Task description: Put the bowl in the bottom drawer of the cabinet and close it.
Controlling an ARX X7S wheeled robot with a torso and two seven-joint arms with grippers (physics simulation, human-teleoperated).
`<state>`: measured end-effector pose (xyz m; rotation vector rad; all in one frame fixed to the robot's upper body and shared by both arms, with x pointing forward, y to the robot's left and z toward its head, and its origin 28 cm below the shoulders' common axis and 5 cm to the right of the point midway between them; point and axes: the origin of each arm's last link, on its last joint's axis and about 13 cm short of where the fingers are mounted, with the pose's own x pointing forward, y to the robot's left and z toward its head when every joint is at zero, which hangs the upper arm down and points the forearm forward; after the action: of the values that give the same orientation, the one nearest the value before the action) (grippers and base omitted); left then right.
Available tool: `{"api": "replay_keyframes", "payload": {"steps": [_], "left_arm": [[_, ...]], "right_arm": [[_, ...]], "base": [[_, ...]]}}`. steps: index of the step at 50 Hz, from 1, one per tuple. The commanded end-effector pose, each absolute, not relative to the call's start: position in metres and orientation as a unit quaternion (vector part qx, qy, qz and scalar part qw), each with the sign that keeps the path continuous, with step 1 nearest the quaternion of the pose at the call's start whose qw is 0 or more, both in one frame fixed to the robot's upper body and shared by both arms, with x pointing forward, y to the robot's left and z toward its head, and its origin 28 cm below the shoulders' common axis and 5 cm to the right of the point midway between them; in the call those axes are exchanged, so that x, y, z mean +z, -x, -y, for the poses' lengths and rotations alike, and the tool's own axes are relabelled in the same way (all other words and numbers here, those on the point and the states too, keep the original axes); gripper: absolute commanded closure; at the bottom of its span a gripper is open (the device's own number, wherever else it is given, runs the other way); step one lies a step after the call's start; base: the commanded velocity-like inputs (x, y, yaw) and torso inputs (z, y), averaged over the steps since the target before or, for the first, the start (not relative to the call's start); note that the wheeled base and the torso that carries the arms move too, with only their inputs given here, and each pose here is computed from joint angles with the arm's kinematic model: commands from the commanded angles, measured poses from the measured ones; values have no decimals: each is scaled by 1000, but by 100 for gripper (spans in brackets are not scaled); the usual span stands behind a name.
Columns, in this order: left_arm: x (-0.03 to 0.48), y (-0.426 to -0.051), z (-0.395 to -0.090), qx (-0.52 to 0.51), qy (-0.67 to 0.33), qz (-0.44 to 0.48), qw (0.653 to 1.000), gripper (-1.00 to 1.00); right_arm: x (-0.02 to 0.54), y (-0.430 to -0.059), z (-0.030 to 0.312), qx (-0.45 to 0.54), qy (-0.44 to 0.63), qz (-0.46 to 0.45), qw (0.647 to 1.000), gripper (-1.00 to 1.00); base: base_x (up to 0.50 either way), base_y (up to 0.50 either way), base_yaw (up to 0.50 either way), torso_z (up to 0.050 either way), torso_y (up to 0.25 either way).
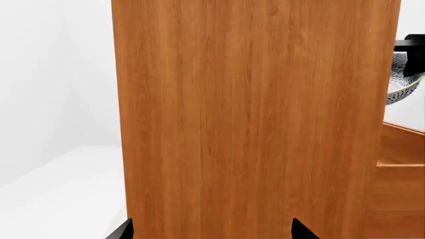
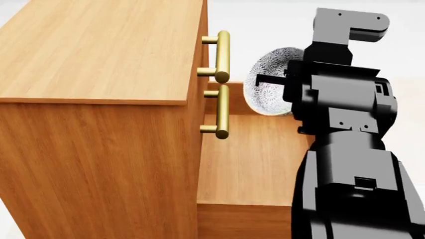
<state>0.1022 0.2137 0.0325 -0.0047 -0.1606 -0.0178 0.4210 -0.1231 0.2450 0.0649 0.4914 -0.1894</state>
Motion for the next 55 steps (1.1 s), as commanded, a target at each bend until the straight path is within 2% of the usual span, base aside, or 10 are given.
{"api": "replay_keyframes", "payload": {"steps": [1, 55], "left_arm": [[32, -102, -214, -9, 3, 81, 997, -100], [33, -102, -214, -9, 4, 81, 997, -100]], "right_arm": [[239, -421, 120, -74, -32, -248, 965, 100], [205, -417, 122, -76, -21, -278, 957, 100]], "base": [[0, 0, 0, 0, 0], [0, 0, 0, 0, 0]]}}
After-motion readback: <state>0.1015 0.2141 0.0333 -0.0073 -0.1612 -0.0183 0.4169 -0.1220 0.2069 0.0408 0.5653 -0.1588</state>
